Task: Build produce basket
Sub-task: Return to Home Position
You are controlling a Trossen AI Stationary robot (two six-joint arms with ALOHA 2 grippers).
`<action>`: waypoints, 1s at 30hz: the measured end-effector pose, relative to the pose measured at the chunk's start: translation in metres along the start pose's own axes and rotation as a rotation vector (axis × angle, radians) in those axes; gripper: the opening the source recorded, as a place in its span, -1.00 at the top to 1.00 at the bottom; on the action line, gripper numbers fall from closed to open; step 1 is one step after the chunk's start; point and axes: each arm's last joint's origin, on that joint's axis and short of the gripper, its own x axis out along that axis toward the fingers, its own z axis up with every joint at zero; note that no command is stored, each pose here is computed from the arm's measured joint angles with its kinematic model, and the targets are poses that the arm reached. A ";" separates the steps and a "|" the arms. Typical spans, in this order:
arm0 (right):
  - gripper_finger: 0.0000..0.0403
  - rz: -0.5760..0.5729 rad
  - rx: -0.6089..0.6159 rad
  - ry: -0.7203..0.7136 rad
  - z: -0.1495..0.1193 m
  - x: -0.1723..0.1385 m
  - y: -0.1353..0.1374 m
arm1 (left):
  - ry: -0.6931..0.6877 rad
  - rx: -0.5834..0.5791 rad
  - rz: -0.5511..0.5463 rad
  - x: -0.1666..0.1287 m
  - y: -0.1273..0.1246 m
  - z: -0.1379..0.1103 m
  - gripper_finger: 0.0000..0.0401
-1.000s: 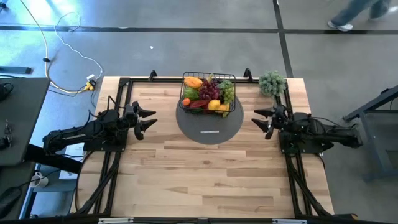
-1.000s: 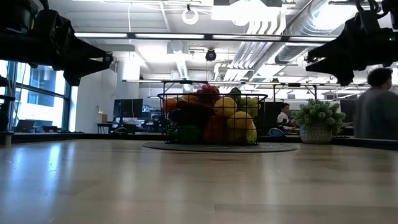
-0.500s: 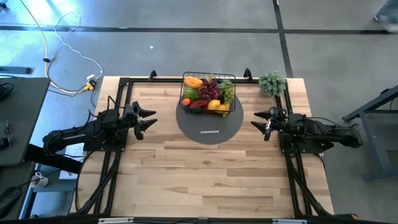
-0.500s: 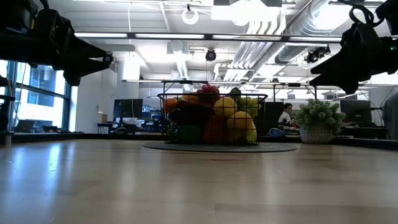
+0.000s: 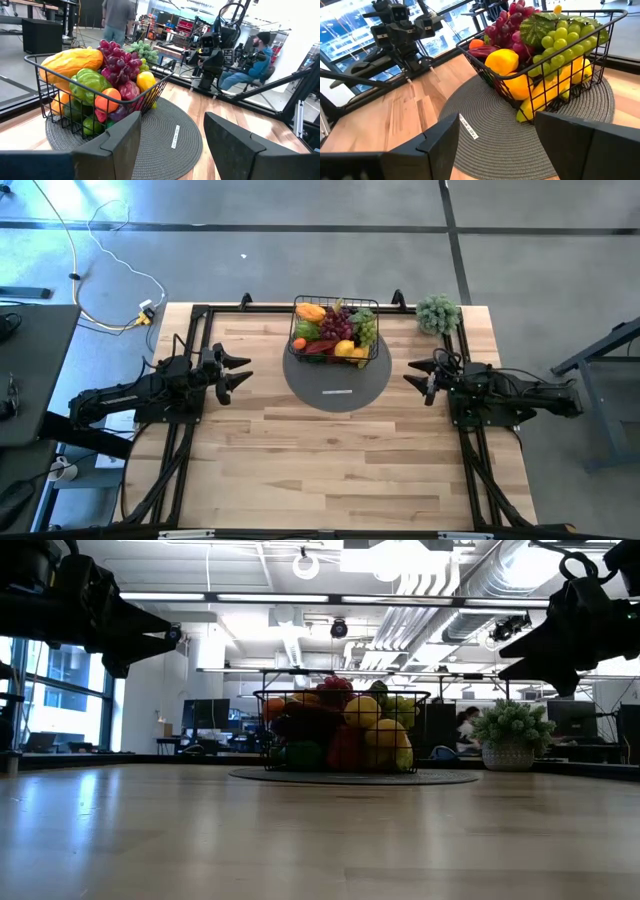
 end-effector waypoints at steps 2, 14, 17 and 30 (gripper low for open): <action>-0.19 0.000 0.009 0.000 0.000 0.000 0.000 | 0.000 0.000 0.000 0.000 0.000 0.000 -0.03; -0.19 0.000 0.009 0.000 0.000 0.000 0.000 | 0.000 0.000 0.000 0.000 0.000 0.000 -0.03; -0.19 0.000 0.009 0.000 0.000 0.000 0.000 | 0.000 0.000 0.000 0.000 0.000 0.000 -0.03; -0.19 0.000 0.007 0.000 0.000 0.000 0.000 | 0.000 0.000 0.000 0.000 0.000 0.000 -0.03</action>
